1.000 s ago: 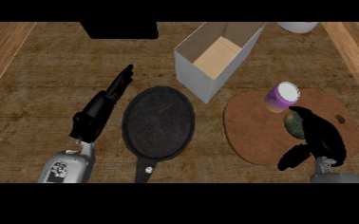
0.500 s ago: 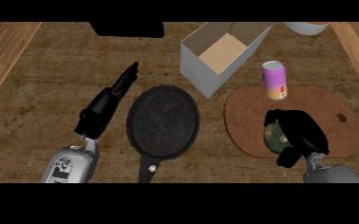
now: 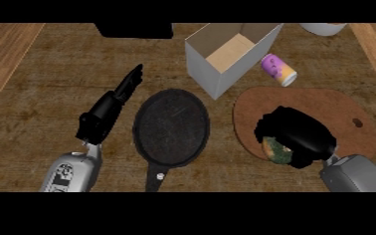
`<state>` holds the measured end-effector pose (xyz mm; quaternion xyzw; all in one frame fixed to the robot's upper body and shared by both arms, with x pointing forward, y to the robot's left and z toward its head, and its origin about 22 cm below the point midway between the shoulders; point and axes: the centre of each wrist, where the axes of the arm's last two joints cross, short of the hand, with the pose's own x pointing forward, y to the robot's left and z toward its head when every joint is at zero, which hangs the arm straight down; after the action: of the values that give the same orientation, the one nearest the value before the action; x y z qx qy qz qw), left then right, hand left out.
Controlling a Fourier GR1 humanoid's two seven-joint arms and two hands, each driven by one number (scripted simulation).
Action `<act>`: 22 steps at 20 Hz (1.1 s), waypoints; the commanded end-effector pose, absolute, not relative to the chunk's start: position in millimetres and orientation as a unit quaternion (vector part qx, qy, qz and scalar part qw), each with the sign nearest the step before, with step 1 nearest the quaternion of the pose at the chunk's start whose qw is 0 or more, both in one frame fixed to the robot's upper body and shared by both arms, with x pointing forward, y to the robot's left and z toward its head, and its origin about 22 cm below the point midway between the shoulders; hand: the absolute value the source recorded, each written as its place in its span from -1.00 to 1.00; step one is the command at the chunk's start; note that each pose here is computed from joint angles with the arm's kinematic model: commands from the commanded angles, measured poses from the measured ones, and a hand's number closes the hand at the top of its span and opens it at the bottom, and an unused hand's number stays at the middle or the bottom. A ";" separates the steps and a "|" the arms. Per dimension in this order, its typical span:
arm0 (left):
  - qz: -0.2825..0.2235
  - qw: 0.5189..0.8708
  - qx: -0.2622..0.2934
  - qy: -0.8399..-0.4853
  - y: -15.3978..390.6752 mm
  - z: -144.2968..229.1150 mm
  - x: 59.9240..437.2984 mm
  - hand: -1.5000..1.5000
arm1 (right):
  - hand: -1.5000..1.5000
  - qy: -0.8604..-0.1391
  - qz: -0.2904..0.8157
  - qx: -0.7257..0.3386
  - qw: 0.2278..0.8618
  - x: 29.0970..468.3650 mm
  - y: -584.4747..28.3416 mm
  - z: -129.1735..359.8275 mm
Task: Pick the squash from the cutting board and place it in the cardboard box
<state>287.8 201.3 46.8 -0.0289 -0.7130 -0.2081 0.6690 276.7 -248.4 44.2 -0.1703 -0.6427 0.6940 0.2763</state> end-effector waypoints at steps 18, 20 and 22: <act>-0.196 0.682 -0.022 -0.704 215.2 29.8 276.9 0.00 | 1.00 -0.804 0.542 -0.055 0.240 265.9 -341.4 204.3; -0.199 0.671 -0.014 -0.714 210.0 54.2 269.4 0.00 | 1.00 -0.810 0.525 -0.059 0.255 261.7 -352.3 220.8; -0.203 0.672 -0.013 -0.712 216.6 42.4 285.7 0.00 | 1.00 -0.811 0.513 -0.077 0.269 262.5 -346.7 226.5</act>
<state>277.1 213.3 42.8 -0.0104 -0.7106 -0.2000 0.6745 266.9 -347.0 203.5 -0.0900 -0.8095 0.5221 0.2529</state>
